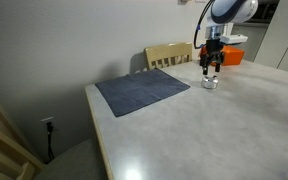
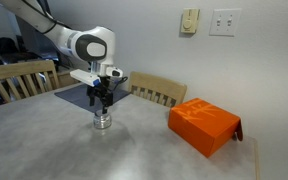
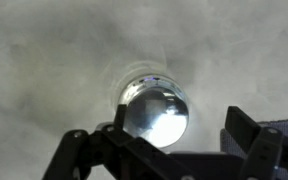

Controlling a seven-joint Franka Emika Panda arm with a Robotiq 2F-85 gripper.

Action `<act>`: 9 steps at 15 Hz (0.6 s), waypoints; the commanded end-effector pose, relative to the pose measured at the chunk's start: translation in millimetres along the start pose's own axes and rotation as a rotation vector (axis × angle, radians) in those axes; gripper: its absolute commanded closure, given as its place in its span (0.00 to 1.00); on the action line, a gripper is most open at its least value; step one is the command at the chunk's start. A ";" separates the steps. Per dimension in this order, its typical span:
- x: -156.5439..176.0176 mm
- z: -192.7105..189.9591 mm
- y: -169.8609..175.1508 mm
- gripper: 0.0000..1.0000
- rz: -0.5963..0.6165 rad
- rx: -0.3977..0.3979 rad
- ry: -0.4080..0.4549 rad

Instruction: Take the lid off the shiny container and put it on table

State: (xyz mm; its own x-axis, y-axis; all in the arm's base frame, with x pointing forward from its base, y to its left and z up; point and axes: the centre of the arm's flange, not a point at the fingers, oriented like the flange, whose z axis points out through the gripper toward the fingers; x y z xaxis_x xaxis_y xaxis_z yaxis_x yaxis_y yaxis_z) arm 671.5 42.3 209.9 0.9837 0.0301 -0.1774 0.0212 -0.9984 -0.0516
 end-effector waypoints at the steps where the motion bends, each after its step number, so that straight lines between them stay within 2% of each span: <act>1: -0.2 -1.1 -1.5 0.00 -0.002 0.001 0.000; 4: -4.8 5.7 -0.8 0.00 0.045 -0.078 0.033; 6: -0.5 13.9 1.7 0.00 0.055 -0.116 0.025; 9: 2.7 23.4 -0.9 0.00 0.021 -0.085 0.004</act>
State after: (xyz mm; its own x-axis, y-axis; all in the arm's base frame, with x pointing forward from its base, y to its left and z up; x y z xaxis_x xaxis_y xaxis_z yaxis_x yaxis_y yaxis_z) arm 670.5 43.5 197.9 0.9853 -0.0132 -0.1704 -0.0046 -0.9987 0.0509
